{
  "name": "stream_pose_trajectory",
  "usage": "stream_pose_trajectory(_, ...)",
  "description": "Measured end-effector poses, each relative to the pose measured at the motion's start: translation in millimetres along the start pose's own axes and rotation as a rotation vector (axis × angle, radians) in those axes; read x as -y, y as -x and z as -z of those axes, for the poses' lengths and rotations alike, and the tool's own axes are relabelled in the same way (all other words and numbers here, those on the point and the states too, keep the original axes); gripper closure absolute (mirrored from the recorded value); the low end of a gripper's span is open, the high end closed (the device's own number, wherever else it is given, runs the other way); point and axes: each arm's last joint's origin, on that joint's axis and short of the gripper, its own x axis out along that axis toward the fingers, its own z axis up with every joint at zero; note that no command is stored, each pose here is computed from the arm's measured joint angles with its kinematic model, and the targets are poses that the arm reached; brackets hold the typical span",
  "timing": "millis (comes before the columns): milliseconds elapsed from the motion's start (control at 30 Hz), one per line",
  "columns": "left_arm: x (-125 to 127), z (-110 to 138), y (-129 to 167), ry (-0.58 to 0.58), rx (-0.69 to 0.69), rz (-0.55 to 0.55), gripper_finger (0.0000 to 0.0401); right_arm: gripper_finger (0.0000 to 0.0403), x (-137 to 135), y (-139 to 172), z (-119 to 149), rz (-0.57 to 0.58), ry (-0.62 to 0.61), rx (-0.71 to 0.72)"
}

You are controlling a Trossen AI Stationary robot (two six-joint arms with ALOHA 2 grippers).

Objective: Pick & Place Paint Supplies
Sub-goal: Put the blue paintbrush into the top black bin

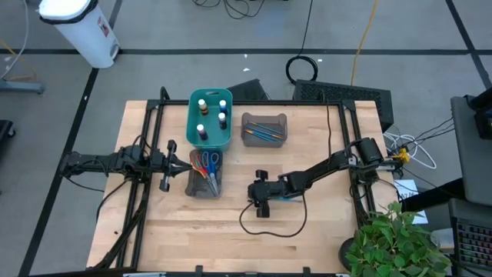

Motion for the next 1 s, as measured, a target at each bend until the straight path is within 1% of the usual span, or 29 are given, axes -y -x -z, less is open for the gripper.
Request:
stream_pose_trajectory(433, 0.0, 0.0, 0.0, 0.0, 0.0, 0.0, 0.0368, 0.0269, 0.3, -0.4, 6.3, -0.002, 0.035, 0.012)
stream_pose_trajectory(700, 0.0, 0.0, 0.0, 0.0, 0.0, 0.0, 0.0368, 0.0276, -0.4, -6.1, 7.2, -0.004, 0.059, 0.041)
stream_pose_trajectory(900, 0.0, -0.1, 0.0, 0.0, 0.0, 0.0, 0.0368, 0.0279, 2.7, -6.4, 10.3, 0.051, 0.053, 0.011)
stream_pose_trajectory(1000, 0.0, -0.1, 0.0, 0.0, 0.0, 0.0, 0.0368, 0.0287, 2.1, -6.6, 9.7, 0.028, 0.057, 0.017)
